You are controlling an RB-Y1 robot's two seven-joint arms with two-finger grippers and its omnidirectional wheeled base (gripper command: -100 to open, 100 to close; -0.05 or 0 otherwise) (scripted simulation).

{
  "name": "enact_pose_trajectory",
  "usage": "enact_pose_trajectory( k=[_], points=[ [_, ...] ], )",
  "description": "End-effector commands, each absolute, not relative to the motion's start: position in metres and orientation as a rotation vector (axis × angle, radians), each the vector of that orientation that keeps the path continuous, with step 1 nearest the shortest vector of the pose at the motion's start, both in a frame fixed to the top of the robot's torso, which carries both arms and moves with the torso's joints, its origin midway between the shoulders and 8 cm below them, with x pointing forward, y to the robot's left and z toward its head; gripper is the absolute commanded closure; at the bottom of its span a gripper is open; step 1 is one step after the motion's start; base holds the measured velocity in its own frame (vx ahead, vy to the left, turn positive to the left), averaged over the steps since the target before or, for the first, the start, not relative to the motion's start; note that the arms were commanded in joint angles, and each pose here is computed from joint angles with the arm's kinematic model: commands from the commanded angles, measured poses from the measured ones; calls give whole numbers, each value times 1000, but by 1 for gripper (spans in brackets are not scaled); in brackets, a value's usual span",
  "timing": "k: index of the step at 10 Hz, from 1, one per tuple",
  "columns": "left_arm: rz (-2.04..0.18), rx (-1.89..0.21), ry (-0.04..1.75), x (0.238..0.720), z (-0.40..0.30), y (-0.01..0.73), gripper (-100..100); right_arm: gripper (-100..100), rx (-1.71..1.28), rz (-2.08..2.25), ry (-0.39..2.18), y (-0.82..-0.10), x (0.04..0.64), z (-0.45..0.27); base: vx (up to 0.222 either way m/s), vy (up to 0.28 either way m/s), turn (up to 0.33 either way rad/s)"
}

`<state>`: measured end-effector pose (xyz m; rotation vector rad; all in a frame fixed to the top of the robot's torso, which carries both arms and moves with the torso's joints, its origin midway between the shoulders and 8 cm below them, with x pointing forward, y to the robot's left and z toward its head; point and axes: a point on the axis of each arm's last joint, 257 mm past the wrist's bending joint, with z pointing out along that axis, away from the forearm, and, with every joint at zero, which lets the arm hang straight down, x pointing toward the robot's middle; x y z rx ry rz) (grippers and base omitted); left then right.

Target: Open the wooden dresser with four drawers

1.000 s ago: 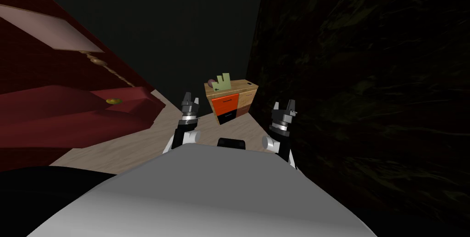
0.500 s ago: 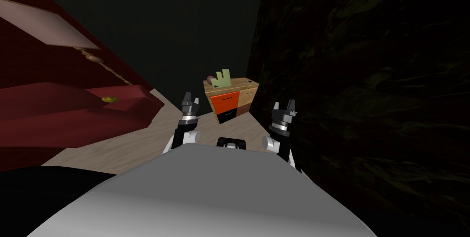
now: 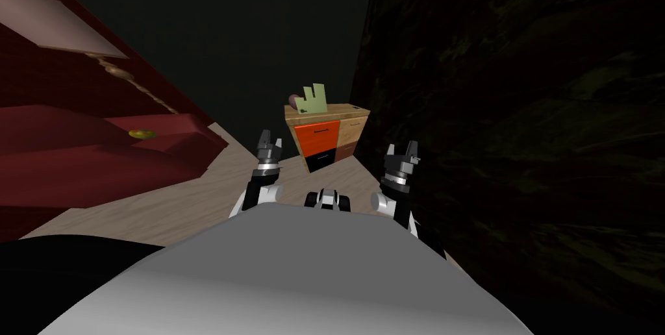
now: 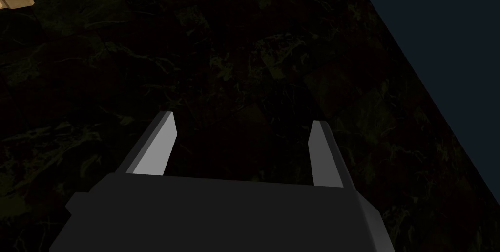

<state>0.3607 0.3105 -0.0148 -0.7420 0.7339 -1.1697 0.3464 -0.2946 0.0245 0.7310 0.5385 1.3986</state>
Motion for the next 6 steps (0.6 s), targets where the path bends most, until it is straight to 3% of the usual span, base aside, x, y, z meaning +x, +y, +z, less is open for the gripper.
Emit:
enact_pose_trajectory(
  k=[1,6],
  points=[
    [-1160,-722,783,365,-21,311,-100,0,731,1398,539,-295,346,24,64,-50,32],
    [-1109,-765,869,382,-56,332,-100,0,731,1398,539,-295,346,24,162,-100,74]
  ],
)
